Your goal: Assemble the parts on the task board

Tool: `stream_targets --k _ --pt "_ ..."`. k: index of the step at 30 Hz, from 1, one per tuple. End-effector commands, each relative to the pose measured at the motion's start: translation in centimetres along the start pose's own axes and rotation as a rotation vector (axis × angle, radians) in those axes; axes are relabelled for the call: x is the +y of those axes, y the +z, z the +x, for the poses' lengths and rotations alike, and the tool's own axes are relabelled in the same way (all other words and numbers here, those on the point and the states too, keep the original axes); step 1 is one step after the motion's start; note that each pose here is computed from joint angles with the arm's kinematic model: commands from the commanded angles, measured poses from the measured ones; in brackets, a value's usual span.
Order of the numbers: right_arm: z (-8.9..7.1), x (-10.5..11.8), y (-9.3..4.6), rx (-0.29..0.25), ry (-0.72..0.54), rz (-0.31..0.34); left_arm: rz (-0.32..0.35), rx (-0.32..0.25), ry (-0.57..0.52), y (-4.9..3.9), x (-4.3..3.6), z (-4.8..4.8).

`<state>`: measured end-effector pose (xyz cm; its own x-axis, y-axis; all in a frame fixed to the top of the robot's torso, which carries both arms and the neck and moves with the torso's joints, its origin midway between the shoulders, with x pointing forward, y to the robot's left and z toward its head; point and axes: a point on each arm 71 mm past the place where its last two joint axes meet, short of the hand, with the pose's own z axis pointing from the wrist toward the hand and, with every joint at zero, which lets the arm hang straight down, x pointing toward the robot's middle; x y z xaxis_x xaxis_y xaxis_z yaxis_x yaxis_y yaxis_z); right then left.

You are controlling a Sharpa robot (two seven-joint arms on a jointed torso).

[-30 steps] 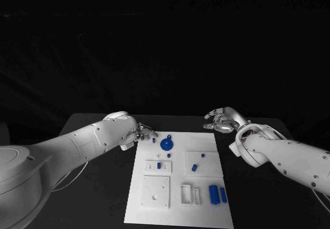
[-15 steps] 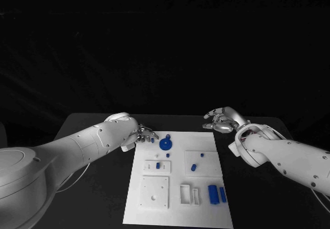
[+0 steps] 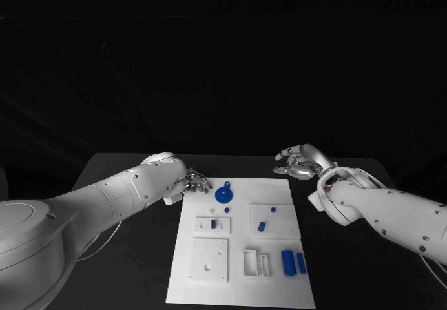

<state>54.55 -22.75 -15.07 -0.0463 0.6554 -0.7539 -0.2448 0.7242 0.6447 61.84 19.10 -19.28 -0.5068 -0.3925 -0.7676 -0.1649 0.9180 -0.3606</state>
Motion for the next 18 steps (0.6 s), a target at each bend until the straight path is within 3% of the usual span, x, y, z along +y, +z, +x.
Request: stream_targets --k 1,18 --pt "0.10 0.15 0.02 0.009 -0.001 -0.011 -0.001 0.039 0.014 0.18 0.04 0.88" --pt "0.07 0.09 0.05 0.010 -0.008 -0.009 0.001 0.027 -0.014 0.18 0.39 0.61"
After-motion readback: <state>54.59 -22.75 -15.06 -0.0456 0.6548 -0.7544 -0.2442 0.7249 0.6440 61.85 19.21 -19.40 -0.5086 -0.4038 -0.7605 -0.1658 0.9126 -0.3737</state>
